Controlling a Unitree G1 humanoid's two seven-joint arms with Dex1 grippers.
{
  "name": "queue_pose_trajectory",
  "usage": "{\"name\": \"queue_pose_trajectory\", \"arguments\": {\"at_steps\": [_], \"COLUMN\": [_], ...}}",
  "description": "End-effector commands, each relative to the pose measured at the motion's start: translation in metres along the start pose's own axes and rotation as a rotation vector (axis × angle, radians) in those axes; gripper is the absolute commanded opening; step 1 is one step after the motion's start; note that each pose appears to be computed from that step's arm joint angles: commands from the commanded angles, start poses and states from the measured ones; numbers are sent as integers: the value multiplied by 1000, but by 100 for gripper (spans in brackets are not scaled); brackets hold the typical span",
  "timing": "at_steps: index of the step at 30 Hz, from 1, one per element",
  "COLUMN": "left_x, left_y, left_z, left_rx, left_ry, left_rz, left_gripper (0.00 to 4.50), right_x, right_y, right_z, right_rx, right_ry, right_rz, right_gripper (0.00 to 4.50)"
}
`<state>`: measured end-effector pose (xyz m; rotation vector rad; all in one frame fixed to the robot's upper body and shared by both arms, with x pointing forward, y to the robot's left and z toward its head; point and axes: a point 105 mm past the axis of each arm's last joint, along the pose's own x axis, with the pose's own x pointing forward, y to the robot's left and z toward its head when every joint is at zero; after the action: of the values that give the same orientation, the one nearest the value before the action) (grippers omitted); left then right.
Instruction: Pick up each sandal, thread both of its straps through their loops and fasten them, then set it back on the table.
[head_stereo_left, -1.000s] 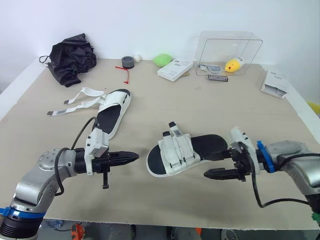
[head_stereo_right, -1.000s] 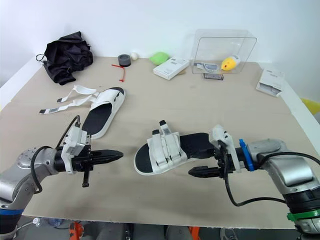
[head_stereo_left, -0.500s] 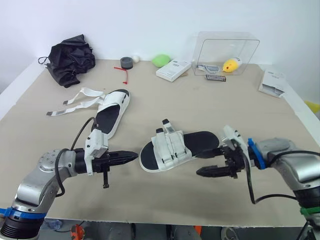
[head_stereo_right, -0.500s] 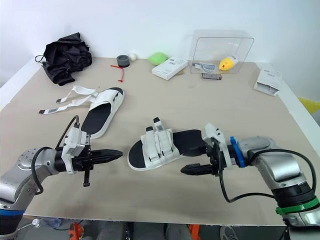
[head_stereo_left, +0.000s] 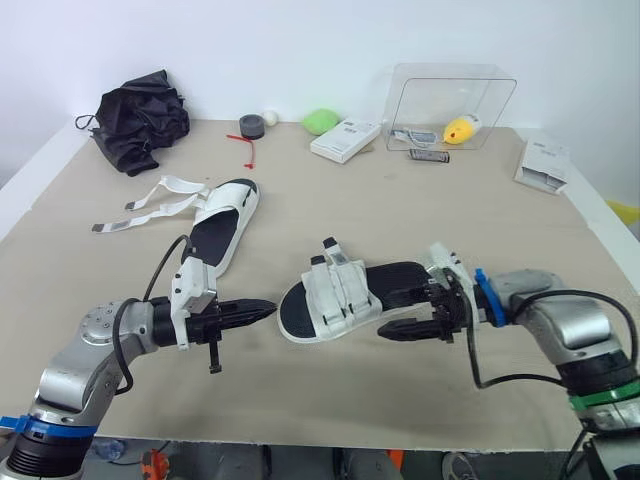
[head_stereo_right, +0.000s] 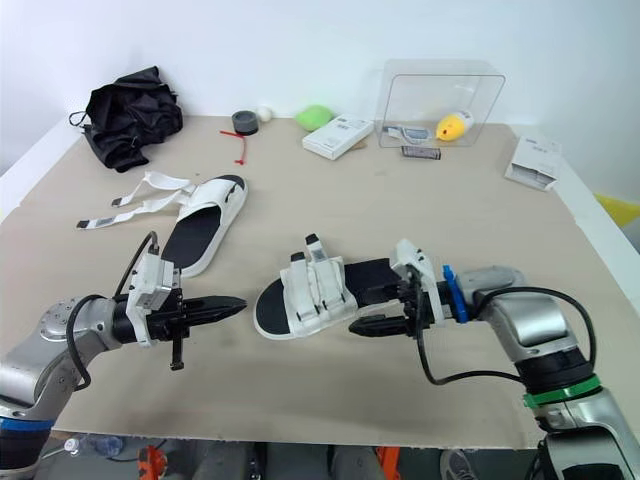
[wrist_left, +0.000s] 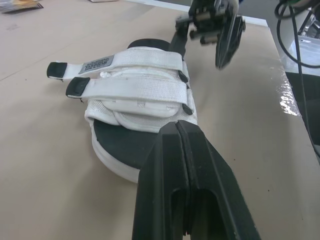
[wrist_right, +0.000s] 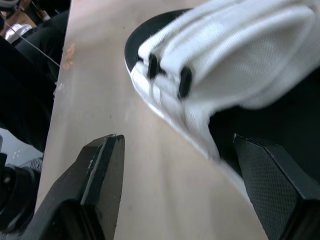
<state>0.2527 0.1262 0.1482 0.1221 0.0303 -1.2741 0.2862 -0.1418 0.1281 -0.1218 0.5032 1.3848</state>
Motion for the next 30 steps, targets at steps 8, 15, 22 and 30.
{"name": "queue_pose_trajectory", "arguments": {"at_steps": [8,15,22,30], "left_x": [5,8,7,20], "left_y": [-3,1,17,38], "left_z": [13,13,13,17], "left_rx": [22,37,68,117], "left_ry": [-51,-69,-81,-84], "left_rz": [1,29,169,297], "left_gripper": [0,0,0,0], "right_x": [19,21,-30,-82], "right_y": [16,14,-36,-98], "right_z": [10,8,51,37], "right_rx": [-47,-42,-65,230], "right_ry": [-28,-84,-288,-298], "right_rz": [88,22,-501,-1225], "right_gripper": [244,4,4,4]}}
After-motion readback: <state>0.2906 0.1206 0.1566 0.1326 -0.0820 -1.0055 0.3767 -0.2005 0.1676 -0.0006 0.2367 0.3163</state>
